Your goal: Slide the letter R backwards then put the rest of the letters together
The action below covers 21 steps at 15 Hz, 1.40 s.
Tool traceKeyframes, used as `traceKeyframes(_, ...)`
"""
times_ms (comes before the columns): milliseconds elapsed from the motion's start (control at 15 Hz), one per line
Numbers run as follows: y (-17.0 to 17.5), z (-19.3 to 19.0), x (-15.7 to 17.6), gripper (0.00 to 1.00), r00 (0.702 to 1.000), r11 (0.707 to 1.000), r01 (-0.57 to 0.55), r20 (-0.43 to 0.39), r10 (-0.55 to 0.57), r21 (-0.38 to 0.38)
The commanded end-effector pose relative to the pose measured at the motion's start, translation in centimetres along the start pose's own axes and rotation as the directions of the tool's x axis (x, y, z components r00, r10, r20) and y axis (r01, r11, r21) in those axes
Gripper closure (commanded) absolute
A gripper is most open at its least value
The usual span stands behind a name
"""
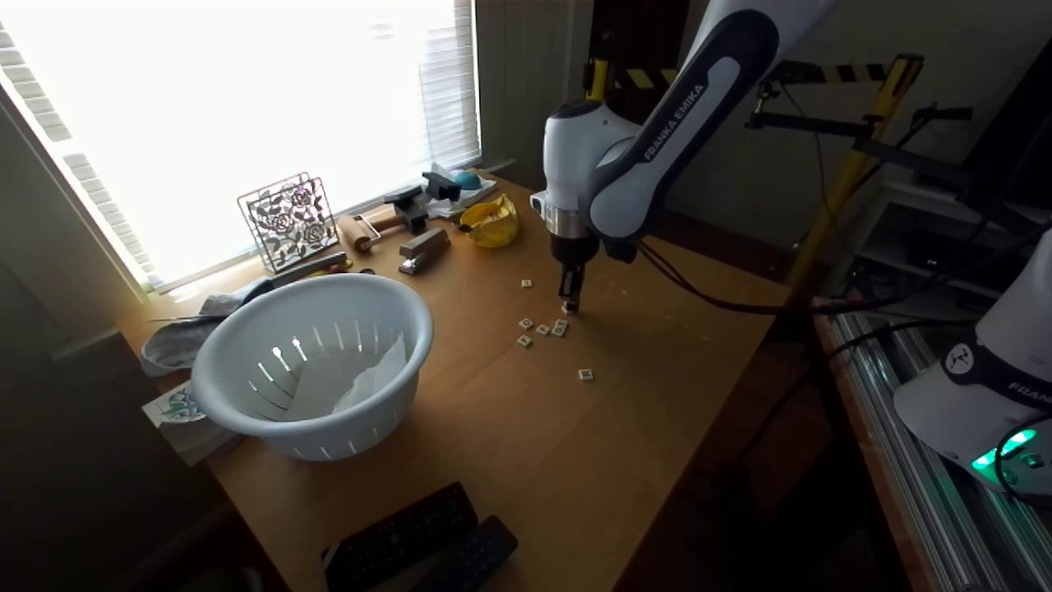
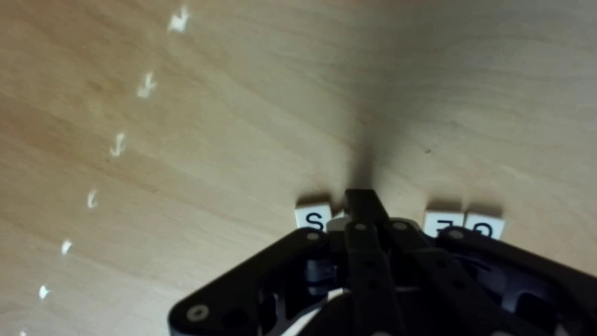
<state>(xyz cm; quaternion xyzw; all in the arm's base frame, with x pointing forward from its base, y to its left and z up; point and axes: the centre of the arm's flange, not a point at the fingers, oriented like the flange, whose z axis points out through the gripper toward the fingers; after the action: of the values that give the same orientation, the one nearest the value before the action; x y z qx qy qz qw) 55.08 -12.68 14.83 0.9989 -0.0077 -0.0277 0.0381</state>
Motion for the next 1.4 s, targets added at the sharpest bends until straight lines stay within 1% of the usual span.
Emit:
traceKeyframes(0,-0.2,1.3,0.5,1.0,0.999,1.0,-0.023,0.041,0.022,0.016)
traceKeyframes(133,-0.4,1.4,0.3,1.0,0.997,0.999,-0.047,0.066,0.046,0.024)
traceKeyframes(333,-0.4,1.5,0.5,1.0,0.99,0.993,-0.115,0.084,0.111,0.038)
traceKeyframes(467,-0.5,1.5,0.7,1.0,0.982,0.983,-0.173,0.092,0.167,0.057)
traceKeyframes(800,-0.8,1.7,1.1,1.0,0.96,0.958,-0.271,0.101,0.261,0.095)
traceKeyframes(1333,-1.0,1.6,1.8,1.0,0.918,0.915,-0.39,0.122,0.378,0.102)
